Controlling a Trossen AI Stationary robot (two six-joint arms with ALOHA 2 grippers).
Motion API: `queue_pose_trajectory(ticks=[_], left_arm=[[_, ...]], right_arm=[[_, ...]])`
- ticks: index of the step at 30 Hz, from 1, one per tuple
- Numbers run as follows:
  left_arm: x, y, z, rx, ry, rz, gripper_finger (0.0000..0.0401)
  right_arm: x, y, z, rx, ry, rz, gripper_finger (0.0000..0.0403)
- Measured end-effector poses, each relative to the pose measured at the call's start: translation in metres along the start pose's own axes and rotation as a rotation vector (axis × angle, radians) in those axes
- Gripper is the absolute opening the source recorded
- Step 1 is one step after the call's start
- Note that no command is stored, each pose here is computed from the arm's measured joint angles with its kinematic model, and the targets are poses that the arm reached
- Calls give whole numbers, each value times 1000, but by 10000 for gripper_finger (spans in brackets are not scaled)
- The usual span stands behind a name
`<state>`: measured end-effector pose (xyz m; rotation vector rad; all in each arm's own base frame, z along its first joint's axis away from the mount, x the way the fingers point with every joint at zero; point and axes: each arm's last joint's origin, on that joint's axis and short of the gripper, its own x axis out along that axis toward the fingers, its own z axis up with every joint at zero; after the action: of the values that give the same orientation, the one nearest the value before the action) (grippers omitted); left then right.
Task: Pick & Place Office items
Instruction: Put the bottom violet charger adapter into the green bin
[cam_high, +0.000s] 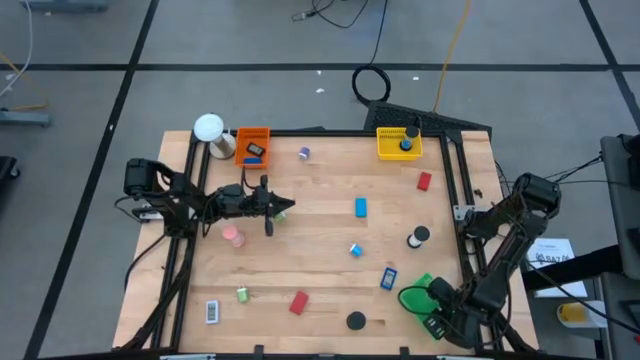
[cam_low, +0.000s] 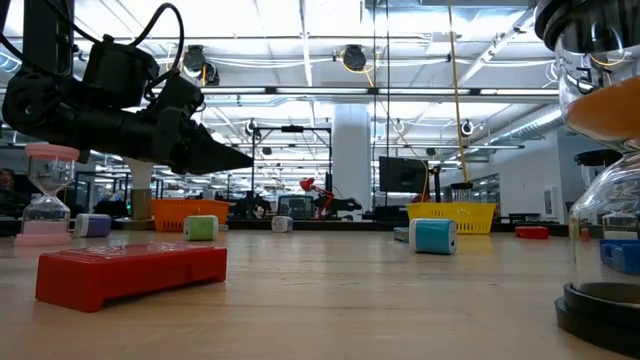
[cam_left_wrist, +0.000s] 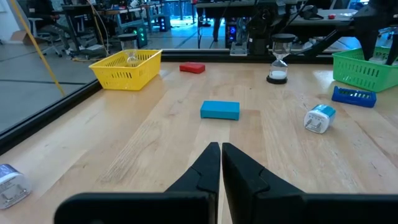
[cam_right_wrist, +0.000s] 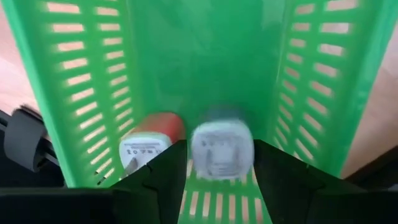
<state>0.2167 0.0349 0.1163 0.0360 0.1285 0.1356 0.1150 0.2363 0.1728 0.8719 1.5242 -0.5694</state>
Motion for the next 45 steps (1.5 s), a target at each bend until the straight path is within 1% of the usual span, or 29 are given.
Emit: queue_pose_trajectory(ticks=[5,9,16,19,22,26,32,36,39,45], left_arm=[[0,0,0,0,0,0,21],[0,0,0,0,0,0,21],[0,0,0,0,0,0,21],[0,0,0,0,0,0,21],[0,0,0,0,0,0,21],[0,0,0,0,0,0,21],[0,0,0,0,0,0,21],[0,0,0,0,0,0,21],[0,0,0,0,0,0,21],[0,0,0,0,0,0,21]], right_arm=[[-2,1,5,-18,16,-9,173],[-9,0,10,-10,46,-13,173],[-24,-3,16,4,57,15,171],[-26,-3,17,-15,57,22,164],[-26,-3,20,-46,40,16,148],[-26,-2,28,-101,-18,20,110],[-25,0,33,-164,-17,22,44],[-16,-2,34,-196,-8,48,12],[-10,-3,34,-203,25,69,3],[-8,-4,33,-211,76,63,3]])
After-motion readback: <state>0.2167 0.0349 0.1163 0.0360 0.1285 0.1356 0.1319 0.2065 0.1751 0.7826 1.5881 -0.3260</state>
